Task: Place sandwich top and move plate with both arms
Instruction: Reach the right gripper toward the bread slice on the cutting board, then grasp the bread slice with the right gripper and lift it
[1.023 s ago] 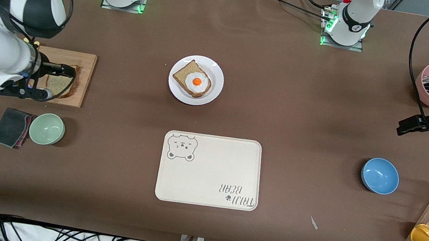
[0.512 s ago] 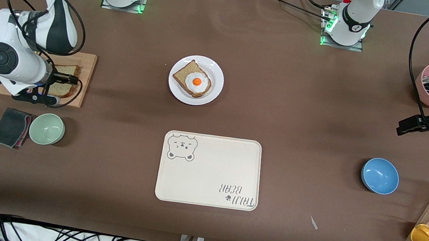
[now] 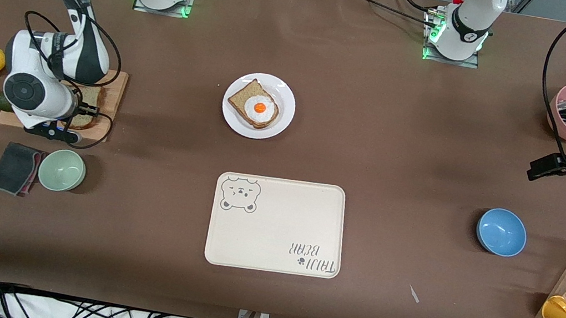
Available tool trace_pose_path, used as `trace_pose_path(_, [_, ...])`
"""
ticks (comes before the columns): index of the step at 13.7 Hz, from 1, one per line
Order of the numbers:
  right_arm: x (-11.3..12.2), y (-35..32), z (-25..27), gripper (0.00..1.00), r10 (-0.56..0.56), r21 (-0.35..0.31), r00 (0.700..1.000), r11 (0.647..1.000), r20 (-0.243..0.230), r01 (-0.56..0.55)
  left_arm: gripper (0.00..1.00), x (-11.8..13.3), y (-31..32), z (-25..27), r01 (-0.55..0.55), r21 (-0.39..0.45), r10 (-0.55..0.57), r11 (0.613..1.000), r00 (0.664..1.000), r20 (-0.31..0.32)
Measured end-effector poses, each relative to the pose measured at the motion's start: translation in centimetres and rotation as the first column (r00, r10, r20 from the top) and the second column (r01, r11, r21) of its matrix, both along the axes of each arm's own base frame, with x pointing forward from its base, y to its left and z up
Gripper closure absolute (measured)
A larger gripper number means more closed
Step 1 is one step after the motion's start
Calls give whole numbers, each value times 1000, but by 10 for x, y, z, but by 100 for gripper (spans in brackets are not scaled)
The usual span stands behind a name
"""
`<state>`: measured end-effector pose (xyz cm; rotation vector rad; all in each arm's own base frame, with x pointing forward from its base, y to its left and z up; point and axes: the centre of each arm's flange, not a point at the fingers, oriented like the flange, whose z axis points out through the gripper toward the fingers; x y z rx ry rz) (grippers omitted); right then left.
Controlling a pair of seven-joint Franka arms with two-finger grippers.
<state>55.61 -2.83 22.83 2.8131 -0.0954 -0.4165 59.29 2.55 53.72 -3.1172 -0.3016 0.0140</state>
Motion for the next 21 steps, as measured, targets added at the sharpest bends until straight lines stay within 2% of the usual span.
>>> trace_pose_path(12, [-7,3,-31,38,-18,-19,999,1000,-48,17,0,1,-4,-2,1,14,-1,1000,1000,-1])
trace_pose_path(15, [-8,3,-36,46,-18,-20,998,1000,-56,17,0,1,-4,-2,3,14,-3,1000,1000,-1])
trace_pose_path(20, [-10,3,-44,49,-17,-22,997,1000,-70,15,0,1,-6,-2,6,14,-6,1000,1000,-1])
trace_pose_path(21, [-10,4,-44,60,-16,-22,997,1000,-70,14,0,1,-7,-3,7,14,-7,1000,1000,-2])
